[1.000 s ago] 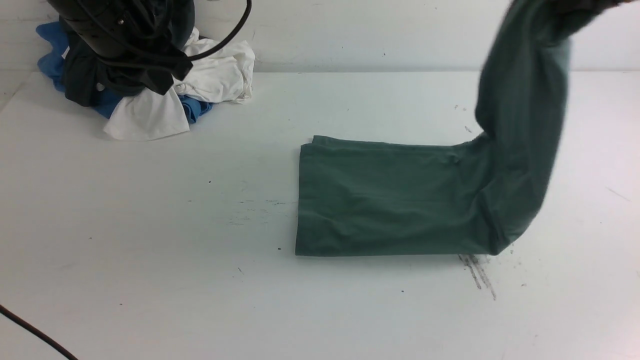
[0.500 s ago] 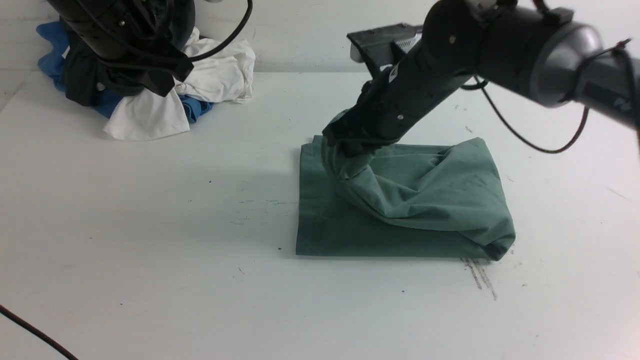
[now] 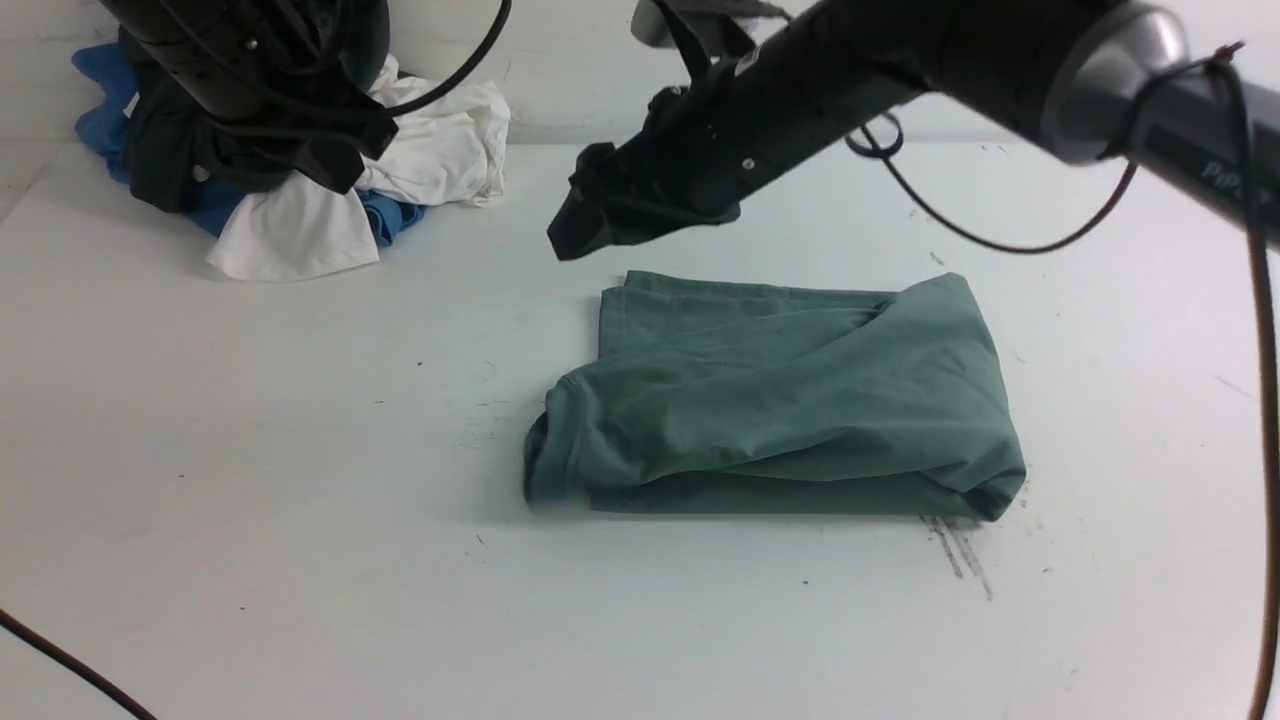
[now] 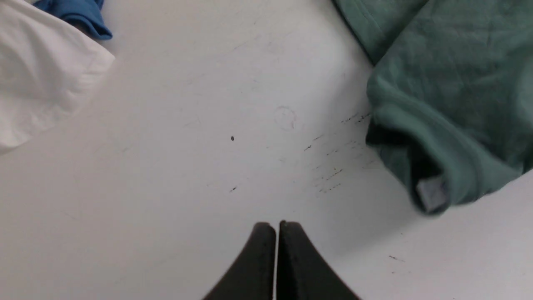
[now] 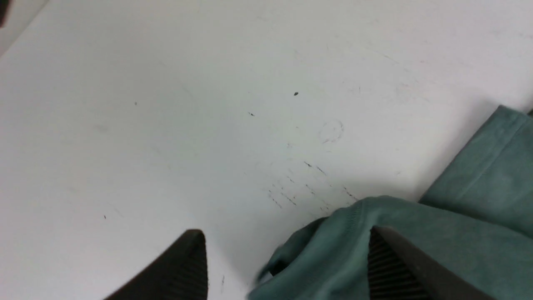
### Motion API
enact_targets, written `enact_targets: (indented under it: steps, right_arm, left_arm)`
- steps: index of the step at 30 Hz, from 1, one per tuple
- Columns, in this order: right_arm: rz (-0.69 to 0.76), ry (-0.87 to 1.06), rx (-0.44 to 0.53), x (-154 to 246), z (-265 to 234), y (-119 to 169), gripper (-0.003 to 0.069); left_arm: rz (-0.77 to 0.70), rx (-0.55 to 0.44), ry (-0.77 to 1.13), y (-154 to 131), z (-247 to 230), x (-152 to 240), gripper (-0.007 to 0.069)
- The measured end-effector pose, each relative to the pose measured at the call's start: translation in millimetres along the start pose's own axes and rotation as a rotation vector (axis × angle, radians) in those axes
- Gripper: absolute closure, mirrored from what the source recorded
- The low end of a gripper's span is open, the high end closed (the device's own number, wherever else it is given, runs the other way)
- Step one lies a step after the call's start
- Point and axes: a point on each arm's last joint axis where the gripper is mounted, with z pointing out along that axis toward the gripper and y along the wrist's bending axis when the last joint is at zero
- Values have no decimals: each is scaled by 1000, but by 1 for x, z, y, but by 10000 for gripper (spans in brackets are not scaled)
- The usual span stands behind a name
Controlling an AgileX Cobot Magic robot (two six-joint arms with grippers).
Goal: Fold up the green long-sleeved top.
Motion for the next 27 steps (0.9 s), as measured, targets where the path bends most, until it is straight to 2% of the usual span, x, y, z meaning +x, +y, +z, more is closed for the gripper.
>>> enact_targets:
  steps: [2, 6, 7, 8, 9, 10, 11, 13, 14, 15, 19, 23, 24, 27]
  right_arm:
    - [-68, 55, 56, -3, -13, 0, 183]
    - [-154, 172, 322, -1, -31, -21, 341]
    - [-151, 197, 379, 2, -32, -29, 409]
    - [-145, 199, 379, 3, -31, -29, 409]
    - [-119, 247, 454, 13, -31, -45, 527]
    - [-115, 254, 461, 14, -31, -47, 527]
    - [-71, 302, 503, 27, -32, -63, 613]
    - [-32, 340, 523, 39, -33, -76, 642]
    - [27, 396, 542, 58, -37, -94, 661]
    - [33, 402, 543, 60, -38, -96, 662]
    - [189, 462, 530, 106, -44, -126, 673]
    - [286, 410, 485, 138, -27, -141, 673]
    - [291, 407, 483, 140, -26, -141, 673]
    - [330, 368, 470, 169, -8, -143, 673]
  left_arm:
    - [-1, 4, -2, 0, 0, 0, 632]
    - [-14, 75, -24, -6, 3, -3, 632]
    - [-11, 103, -31, -9, 6, -4, 632]
    - [-9, 103, -31, -9, 6, -4, 632]
    - [4, 149, -35, -15, 13, -7, 632]
    - [6, 153, -34, -15, 13, -7, 632]
    - [29, 185, -24, -25, 24, -10, 632]
    - [46, 204, -8, -32, 31, -11, 632]
    - [79, 237, 28, -48, 47, -12, 632]
    - [82, 241, 32, -50, 49, -12, 632]
    - [192, 286, 123, -97, 101, -14, 632]
    - [251, 266, 206, -116, 149, -8, 632]
    - [253, 265, 213, -117, 151, -7, 632]
    - [238, 252, 333, -117, 199, 10, 632]
